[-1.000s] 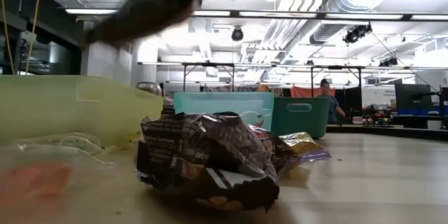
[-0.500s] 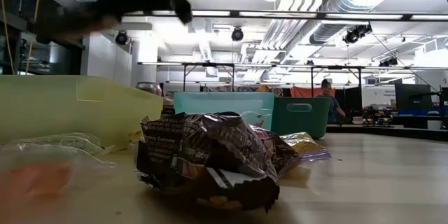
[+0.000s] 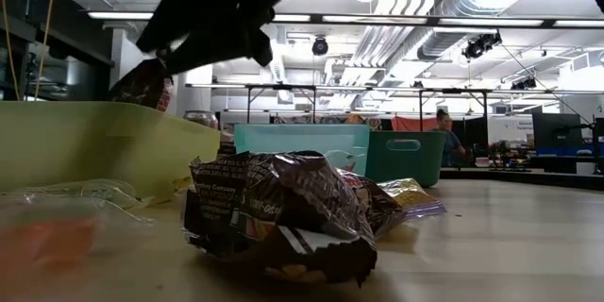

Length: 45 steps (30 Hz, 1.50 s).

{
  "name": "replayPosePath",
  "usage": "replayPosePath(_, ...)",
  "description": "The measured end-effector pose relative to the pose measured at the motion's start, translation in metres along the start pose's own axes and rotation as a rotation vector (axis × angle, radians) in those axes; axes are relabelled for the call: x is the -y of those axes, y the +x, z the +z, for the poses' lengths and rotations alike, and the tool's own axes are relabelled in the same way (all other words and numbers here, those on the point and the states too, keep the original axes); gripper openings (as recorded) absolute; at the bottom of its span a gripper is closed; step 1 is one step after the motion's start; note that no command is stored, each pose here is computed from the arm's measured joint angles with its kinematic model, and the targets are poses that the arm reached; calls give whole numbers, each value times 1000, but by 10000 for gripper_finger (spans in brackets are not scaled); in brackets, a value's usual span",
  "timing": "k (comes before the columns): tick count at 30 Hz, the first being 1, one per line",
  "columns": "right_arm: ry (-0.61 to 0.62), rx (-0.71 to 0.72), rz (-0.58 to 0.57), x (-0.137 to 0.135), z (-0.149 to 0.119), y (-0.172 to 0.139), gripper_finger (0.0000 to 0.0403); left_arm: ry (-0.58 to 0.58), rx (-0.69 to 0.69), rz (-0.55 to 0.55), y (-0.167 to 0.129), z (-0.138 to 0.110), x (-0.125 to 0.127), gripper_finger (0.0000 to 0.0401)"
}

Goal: Sort candy
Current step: Put the brown chocolate bar into the yellow bin

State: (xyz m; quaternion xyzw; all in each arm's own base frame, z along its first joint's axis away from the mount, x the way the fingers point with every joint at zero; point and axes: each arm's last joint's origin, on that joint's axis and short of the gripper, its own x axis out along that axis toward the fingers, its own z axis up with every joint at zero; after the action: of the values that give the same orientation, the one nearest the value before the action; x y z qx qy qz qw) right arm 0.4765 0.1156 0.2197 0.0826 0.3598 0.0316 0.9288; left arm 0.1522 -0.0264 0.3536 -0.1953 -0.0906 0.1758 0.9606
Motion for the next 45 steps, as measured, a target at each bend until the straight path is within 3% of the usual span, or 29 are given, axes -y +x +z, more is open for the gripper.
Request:
replayPosePath(5, -44, 11, 23, -3, 13, -28, 241, 1, -1, 3, 0, 0, 0, 222)
replayPosePath(10, -46, -113, 121, -15, 14, -75, 251, 3, -2, 7, 1, -1, 0, 222)
replayPosePath(13, -71, -234, 208, -40, 0, -92, 252, 3, -3, 7, 1, -1, 1, 222)
replayPosePath(17, -52, -364, 226, -78, -30, -92, 252, 4, -8, 10, 2, -3, 1, 222)
replayPosePath(20, 4, -408, 169, -99, -54, -80, 252, -12, -14, 11, 3, -4, 1, 222)
replayPosePath(25, 190, -331, 62, -119, -70, -62, 252, -10, -31, -18, 3, -5, 2, 222)
replayPosePath(31, 529, -293, -118, -119, -91, -29, 252, -10, -34, -26, 3, -5, 2, 222)
replayPosePath(35, 675, -272, -225, -112, -104, -9, 252, -10, -34, -26, 3, -5, 2, 222)
replayPosePath(41, 743, -306, -299, -105, -118, 6, 246, 10, -33, -27, 3, -5, 2, 222)
replayPosePath(45, 730, -350, -342, -102, -121, 2, 193, 8, -16, -33, 0, -1, 1, 222)
